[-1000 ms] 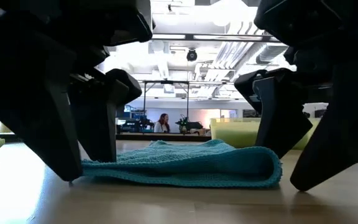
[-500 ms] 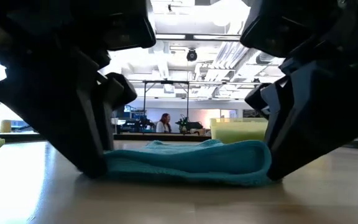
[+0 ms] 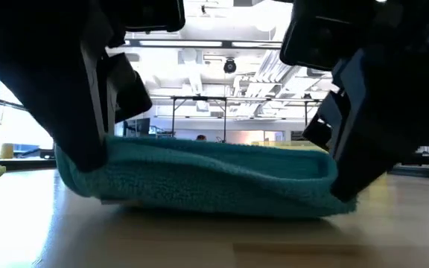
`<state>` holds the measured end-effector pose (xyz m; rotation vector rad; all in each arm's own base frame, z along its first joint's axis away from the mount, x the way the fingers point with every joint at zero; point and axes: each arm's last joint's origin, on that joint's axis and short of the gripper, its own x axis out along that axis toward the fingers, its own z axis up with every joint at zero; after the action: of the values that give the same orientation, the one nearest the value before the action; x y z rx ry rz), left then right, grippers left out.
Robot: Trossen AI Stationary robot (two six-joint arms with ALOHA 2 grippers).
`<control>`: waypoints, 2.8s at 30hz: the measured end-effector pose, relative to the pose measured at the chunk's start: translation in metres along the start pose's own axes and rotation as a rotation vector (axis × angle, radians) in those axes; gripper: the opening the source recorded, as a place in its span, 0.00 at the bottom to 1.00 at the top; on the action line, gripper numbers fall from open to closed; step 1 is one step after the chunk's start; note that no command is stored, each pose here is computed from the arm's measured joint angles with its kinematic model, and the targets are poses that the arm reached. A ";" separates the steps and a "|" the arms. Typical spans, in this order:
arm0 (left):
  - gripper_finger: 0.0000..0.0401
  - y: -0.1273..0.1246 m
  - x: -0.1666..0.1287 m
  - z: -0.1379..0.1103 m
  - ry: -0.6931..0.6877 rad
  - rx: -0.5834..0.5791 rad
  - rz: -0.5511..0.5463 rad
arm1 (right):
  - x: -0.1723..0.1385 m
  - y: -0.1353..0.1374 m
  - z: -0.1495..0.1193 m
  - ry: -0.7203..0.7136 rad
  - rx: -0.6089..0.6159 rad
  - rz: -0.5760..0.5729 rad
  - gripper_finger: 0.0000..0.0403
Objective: Roll microfiber towels into tight, uniform cylinder then place into a basket
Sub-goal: Roll the blue microfiber towel
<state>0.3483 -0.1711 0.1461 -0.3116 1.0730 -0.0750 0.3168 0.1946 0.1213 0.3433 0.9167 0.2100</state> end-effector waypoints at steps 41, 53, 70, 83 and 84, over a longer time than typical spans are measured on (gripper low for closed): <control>0.04 0.027 -0.002 0.004 -0.017 -0.148 0.238 | -0.029 0.003 0.019 -0.088 -0.071 -0.031 0.30; 0.04 0.027 -0.002 0.003 -0.010 -0.169 0.239 | -0.007 -0.006 0.007 -0.077 -0.165 -0.152 0.30; 0.34 0.024 -0.014 0.006 0.026 -0.113 0.232 | -0.003 -0.011 0.004 -0.057 -0.161 -0.189 0.30; 0.35 -0.012 -0.019 0.014 -0.093 0.125 0.162 | -0.003 -0.013 0.003 -0.051 -0.160 -0.210 0.30; 0.35 -0.012 -0.017 0.013 -0.089 0.136 0.168 | -0.003 -0.013 0.003 -0.052 -0.160 -0.210 0.30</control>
<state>0.3524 -0.1762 0.1698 -0.1008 0.9967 0.0165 0.3177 0.1812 0.1202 0.1027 0.8720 0.0806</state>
